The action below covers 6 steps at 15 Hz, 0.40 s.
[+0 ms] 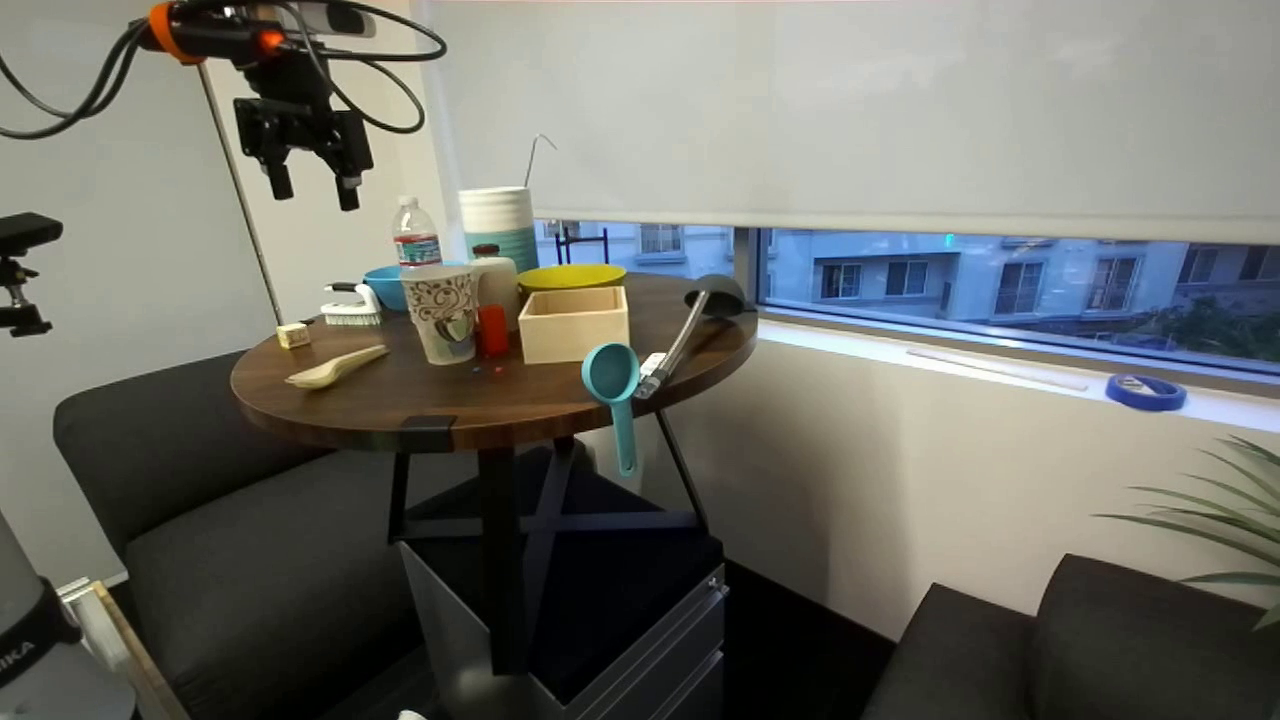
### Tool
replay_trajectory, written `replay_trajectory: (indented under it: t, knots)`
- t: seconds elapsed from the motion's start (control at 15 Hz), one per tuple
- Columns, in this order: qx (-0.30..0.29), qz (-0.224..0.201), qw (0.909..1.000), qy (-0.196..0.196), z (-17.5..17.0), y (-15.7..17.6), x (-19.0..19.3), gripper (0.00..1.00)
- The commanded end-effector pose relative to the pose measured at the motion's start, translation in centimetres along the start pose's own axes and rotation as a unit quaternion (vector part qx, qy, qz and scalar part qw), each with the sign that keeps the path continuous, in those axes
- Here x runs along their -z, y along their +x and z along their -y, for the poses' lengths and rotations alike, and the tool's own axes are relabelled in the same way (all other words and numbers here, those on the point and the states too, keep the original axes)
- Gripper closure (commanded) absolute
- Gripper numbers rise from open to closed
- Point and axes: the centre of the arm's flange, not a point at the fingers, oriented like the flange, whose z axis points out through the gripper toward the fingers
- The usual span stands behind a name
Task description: Remove the forks from the cup
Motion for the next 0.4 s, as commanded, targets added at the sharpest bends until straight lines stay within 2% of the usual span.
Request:
replay_trajectory:
  t: [0.0, 0.07, 0.13, 0.33]
  knots:
    - [0.015, -0.02, 0.9995, 0.019, -0.1, -1.9, -0.5, 0.0]
    - [0.014, -0.017, 0.9995, 0.02, -0.2, -2.1, -0.8, 0.0]
    - [0.007, -0.004, 1.0, 0.005, -0.3, -1.0, -0.2, 0.0]
    - [0.009, -0.003, 0.9999, 0.007, -0.4, -1.4, -0.5, 0.0]
